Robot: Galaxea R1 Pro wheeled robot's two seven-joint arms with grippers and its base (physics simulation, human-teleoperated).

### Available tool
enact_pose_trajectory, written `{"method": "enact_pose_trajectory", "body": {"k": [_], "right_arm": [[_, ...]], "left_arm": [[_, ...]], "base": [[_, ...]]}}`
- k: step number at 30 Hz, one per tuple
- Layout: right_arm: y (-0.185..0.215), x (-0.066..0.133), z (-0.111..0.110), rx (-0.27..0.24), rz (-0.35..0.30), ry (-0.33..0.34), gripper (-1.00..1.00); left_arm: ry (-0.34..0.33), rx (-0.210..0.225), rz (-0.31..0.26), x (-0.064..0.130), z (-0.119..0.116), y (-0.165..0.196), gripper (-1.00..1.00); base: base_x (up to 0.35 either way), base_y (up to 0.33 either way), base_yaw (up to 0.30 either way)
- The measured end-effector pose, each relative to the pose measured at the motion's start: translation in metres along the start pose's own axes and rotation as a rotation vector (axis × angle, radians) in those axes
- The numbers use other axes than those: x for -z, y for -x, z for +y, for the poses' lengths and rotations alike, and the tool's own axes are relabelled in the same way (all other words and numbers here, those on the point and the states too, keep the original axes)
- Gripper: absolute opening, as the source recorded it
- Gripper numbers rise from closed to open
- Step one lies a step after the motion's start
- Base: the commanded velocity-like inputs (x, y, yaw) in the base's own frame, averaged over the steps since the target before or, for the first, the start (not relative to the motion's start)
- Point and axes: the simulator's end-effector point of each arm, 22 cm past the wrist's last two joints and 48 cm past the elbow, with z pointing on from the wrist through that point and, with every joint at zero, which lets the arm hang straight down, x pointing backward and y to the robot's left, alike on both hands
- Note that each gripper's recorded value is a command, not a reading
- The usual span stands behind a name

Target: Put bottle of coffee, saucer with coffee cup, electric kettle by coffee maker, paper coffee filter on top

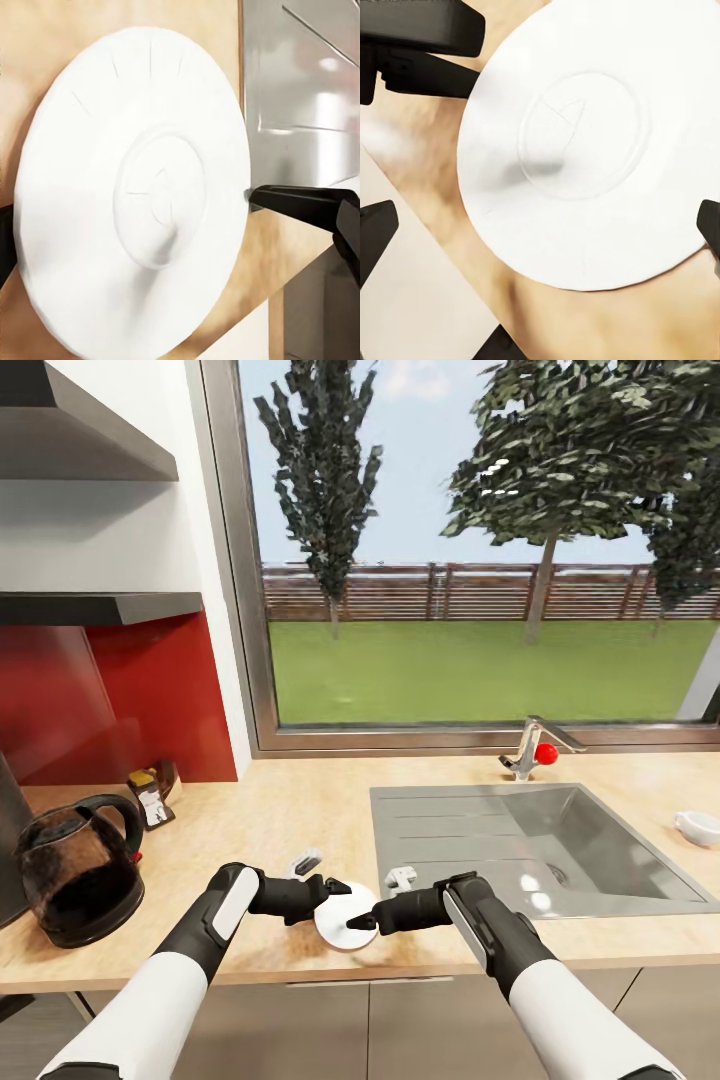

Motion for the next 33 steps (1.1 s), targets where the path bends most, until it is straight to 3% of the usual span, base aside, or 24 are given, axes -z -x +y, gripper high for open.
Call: {"method": "enact_pose_trajectory", "body": {"k": [33], "right_arm": [[0.0004, -0.0006, 0.0014, 0.002, 0.0, 0.002, 1.0]], "left_arm": [[-0.012, -0.004, 0.007, -0.0047, -0.0086, -0.0034, 1.0]], "base": [[0.0, 0.0, 0.0]]}}
